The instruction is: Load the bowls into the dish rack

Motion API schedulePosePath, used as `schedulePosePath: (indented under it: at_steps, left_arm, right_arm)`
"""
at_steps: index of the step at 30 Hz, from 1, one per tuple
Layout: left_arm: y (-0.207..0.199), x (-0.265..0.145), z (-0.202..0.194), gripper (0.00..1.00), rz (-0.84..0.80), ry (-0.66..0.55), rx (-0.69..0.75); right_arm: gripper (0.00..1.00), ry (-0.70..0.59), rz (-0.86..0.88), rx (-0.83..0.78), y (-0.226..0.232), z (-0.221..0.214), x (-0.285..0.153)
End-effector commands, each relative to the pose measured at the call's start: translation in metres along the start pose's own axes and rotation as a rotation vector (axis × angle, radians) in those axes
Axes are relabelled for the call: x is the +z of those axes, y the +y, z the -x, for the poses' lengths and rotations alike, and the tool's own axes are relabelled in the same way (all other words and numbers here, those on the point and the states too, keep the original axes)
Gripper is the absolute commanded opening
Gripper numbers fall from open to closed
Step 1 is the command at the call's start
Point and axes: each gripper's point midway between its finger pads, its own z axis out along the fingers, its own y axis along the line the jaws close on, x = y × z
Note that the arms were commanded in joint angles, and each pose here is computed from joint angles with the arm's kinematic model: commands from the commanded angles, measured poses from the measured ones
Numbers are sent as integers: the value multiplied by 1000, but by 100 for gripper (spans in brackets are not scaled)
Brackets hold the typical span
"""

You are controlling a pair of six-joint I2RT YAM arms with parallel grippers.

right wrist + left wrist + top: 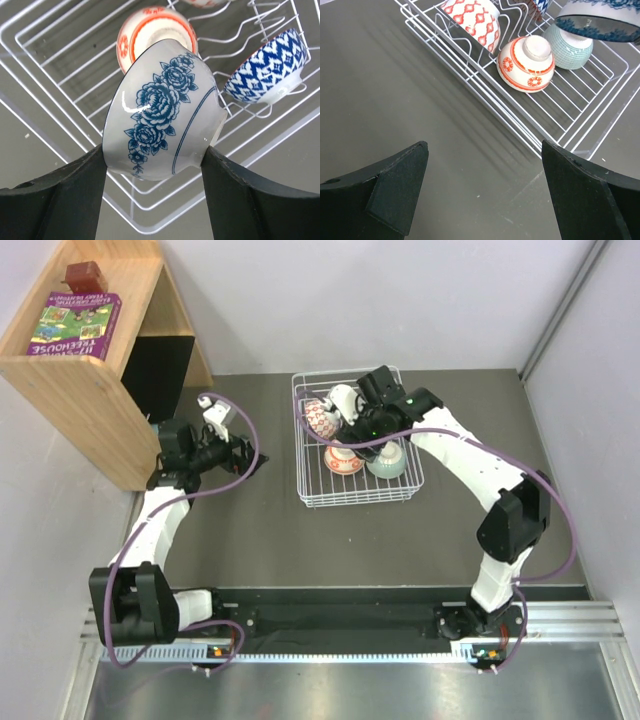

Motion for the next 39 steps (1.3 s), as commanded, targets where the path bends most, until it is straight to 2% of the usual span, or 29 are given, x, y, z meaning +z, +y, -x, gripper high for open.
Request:
schedulePosePath:
  at_steps: [1, 14, 24, 39]
  left_arm:
    - [-2, -7, 5, 99, 8, -20, 36]
    - [-5, -9, 3, 99, -4, -14, 46]
    - [-6, -7, -3, 99, -18, -4, 36]
    - [-4, -6, -6, 99, -20, 0, 43]
  right_arm:
    - [0, -32, -93, -87, -15, 7, -42]
    - [0, 85, 31, -190, 23, -17, -15]
    - [0, 182, 115, -242, 53, -30, 30]
    - [0, 263, 110, -285, 62, -41, 59]
